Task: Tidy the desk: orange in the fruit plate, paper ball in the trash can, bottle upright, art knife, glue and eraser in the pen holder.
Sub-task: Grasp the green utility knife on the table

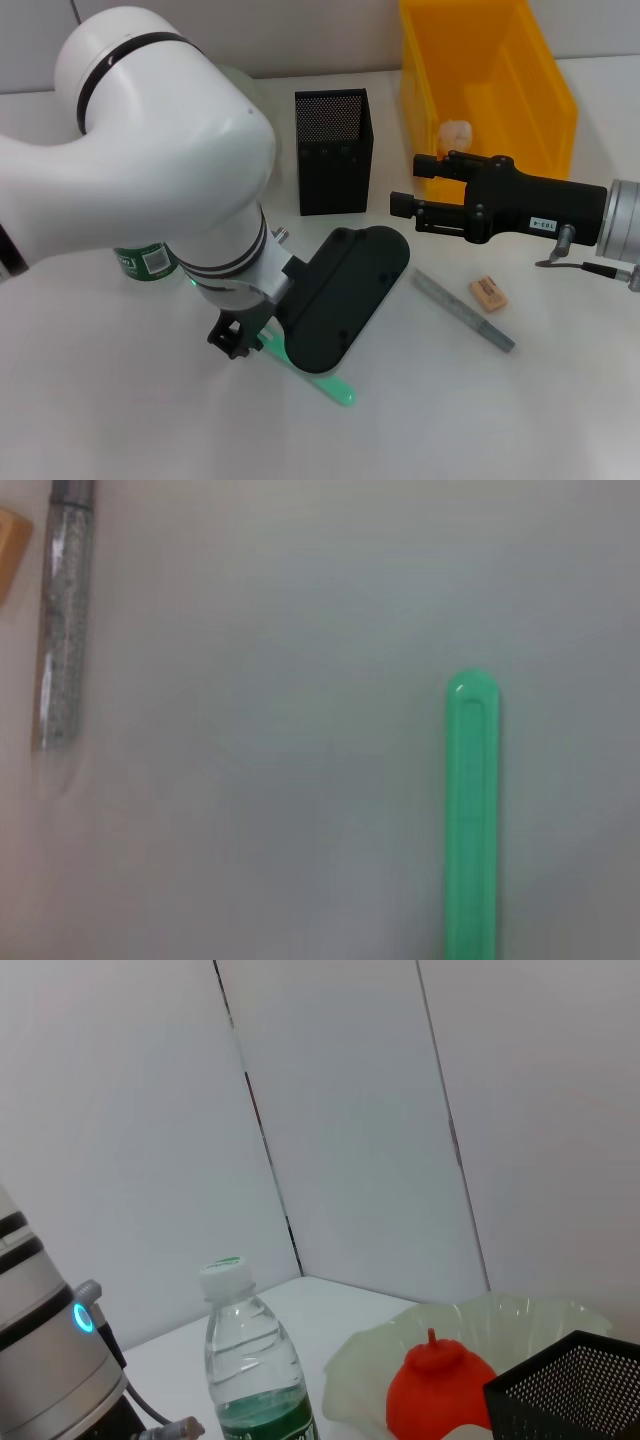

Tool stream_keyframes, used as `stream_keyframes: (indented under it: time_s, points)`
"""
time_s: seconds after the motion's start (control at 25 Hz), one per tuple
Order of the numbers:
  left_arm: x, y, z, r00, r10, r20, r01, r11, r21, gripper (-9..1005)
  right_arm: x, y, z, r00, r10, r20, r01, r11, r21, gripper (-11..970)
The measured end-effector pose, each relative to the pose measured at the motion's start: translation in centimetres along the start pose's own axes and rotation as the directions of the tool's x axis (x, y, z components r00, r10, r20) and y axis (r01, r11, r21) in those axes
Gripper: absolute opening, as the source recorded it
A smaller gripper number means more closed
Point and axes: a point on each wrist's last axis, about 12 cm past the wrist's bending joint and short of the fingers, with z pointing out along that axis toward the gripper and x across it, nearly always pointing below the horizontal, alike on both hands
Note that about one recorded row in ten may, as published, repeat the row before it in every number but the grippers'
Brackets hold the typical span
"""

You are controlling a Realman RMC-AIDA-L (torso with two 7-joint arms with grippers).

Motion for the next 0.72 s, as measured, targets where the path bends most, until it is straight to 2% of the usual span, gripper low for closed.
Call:
stream_keyframes:
  time_s: [0.24, 0.72]
  points:
    - [0.03, 0.02, 0.22, 1.000, 0.010, -0.004, -0.010, 1.000, -0.002, 367, -0.01, 0.00, -0.03, 1.000, 0.000, 0.002, 0.000, 1.000, 0.001, 740]
    - [0.20, -0.23, 0.54, 0.999, 0.039, -0.006, -0.039, 0.999, 0.012, 363, -0.07, -0.05, 0.02, 1.000, -0.002, 0.003, 0.002, 1.000, 0.002, 740]
